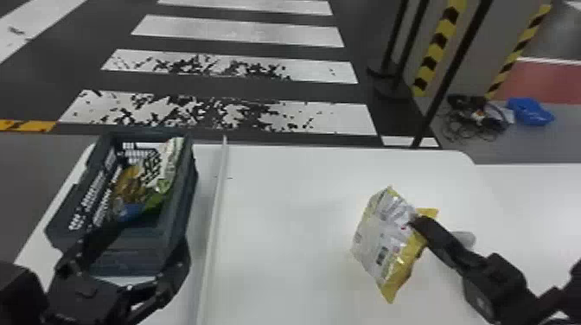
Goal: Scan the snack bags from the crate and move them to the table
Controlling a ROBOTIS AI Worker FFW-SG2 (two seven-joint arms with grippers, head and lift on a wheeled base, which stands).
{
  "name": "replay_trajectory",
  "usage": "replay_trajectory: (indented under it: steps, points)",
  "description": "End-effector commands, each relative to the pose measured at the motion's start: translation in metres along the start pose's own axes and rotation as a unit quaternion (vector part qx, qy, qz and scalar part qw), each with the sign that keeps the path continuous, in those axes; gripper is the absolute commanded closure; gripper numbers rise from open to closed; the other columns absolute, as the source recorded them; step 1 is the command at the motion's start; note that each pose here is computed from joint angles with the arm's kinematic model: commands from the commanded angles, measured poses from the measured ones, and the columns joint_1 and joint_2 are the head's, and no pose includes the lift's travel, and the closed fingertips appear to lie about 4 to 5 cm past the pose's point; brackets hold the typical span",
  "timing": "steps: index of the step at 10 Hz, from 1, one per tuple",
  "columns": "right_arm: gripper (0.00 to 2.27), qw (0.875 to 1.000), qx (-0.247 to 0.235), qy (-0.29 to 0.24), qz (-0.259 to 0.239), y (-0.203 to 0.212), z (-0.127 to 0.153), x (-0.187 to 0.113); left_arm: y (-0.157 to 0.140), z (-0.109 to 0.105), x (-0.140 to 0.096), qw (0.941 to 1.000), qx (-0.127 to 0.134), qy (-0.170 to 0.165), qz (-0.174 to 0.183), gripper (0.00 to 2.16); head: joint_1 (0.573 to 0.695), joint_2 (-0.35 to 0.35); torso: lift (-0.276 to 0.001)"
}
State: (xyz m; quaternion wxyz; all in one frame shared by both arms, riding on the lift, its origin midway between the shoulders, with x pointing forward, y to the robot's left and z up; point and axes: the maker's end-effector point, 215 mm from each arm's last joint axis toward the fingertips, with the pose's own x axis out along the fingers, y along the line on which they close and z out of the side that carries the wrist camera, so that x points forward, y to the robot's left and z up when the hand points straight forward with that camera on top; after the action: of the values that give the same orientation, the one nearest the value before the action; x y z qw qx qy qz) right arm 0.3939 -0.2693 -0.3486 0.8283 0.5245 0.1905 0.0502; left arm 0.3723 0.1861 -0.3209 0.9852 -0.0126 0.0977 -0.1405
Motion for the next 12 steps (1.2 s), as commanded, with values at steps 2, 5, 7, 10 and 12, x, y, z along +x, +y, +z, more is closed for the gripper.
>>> replay_trajectory:
  steps: [2, 5, 7, 10, 12]
  points:
    - [2.24, 0.997, 0.04, -0.035, -0.048, -0.047, 0.012, -0.006, 0.0, -0.002, 0.0, 1.0, 0.001, 0.002, 0.001, 0.03, 0.695, -0.137, -0.095]
    - [2.24, 0.994, -0.007, -0.032, -0.103, -0.074, 0.004, -0.016, -0.004, -0.005, 0.002, 1.0, -0.001, 0.003, -0.001, 0.03, 0.695, -0.185, -0.095]
    - [2.22, 0.989, -0.057, -0.019, -0.137, -0.094, -0.008, -0.021, -0.006, -0.003, 0.006, 1.0, -0.001, 0.0, -0.002, 0.03, 0.695, -0.195, -0.095]
    - [0.16, 0.976, -0.129, 0.003, -0.176, -0.109, -0.027, -0.025, -0.013, 0.0, 0.01, 1.0, -0.002, -0.005, -0.008, 0.03, 0.695, -0.206, -0.095]
    - [0.08, 0.964, -0.173, 0.022, -0.2, -0.119, -0.047, -0.026, -0.014, 0.003, 0.012, 0.9999, -0.001, -0.009, -0.009, 0.03, 0.695, -0.205, -0.095]
